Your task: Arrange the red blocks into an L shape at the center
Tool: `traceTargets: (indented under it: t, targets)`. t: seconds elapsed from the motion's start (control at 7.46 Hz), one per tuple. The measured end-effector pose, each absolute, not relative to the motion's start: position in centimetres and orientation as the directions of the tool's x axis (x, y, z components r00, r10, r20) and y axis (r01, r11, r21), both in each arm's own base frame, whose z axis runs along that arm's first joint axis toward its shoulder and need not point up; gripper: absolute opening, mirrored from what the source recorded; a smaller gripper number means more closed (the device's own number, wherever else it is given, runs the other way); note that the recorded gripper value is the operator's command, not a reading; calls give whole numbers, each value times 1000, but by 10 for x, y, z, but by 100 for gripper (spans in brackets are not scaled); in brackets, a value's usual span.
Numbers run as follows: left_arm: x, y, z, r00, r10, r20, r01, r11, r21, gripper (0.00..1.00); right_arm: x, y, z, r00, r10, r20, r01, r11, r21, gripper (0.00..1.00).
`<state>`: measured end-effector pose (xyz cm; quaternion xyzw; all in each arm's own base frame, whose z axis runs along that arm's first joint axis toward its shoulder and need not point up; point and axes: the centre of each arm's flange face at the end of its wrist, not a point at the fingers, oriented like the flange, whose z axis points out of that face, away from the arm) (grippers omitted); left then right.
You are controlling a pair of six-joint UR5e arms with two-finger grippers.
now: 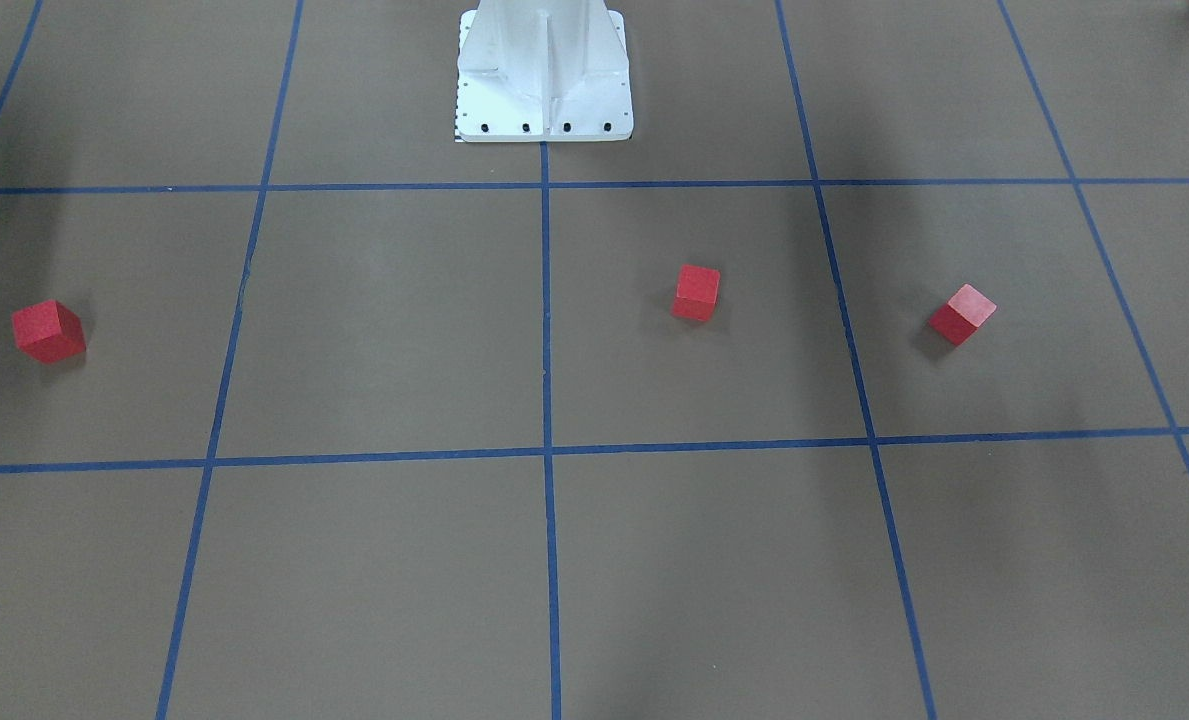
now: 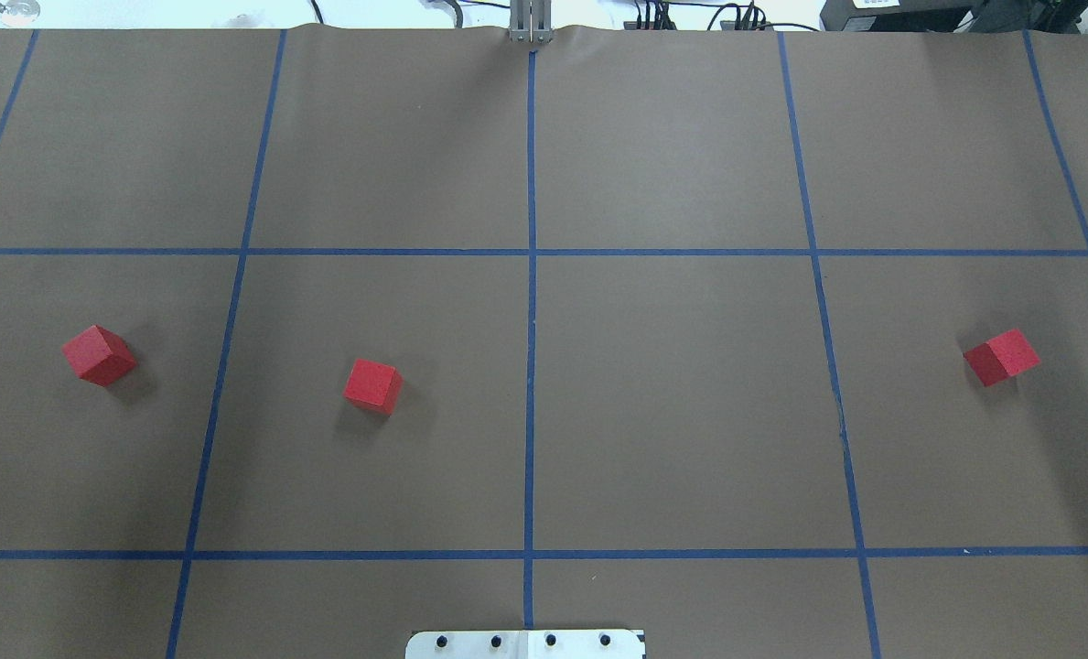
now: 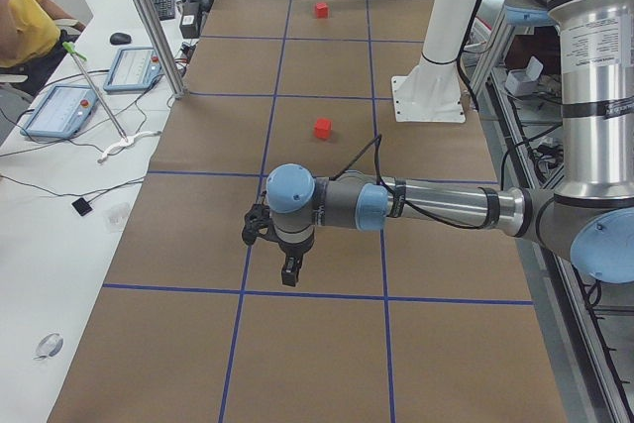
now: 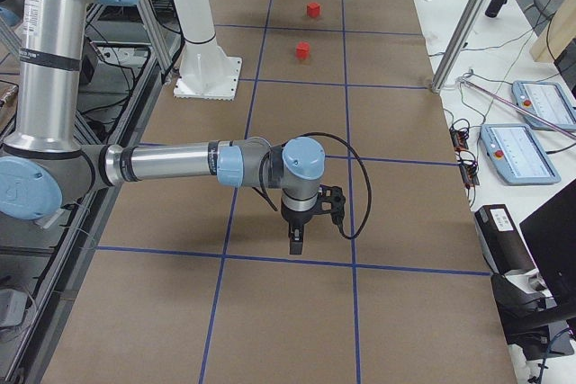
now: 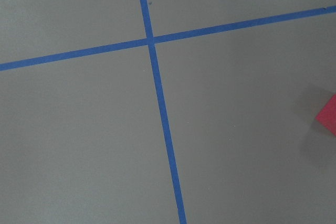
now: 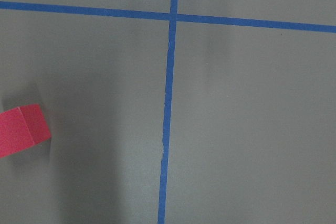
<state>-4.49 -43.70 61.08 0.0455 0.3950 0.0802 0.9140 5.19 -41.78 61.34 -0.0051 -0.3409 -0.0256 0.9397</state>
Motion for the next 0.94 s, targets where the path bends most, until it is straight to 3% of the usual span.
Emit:
traceTargets:
  t: [0.94]
  targets:
    - [-44, -455, 588, 672, 223, -706, -103, 973, 208, 100, 49, -439, 575, 755, -104, 647, 56, 994, 94, 100]
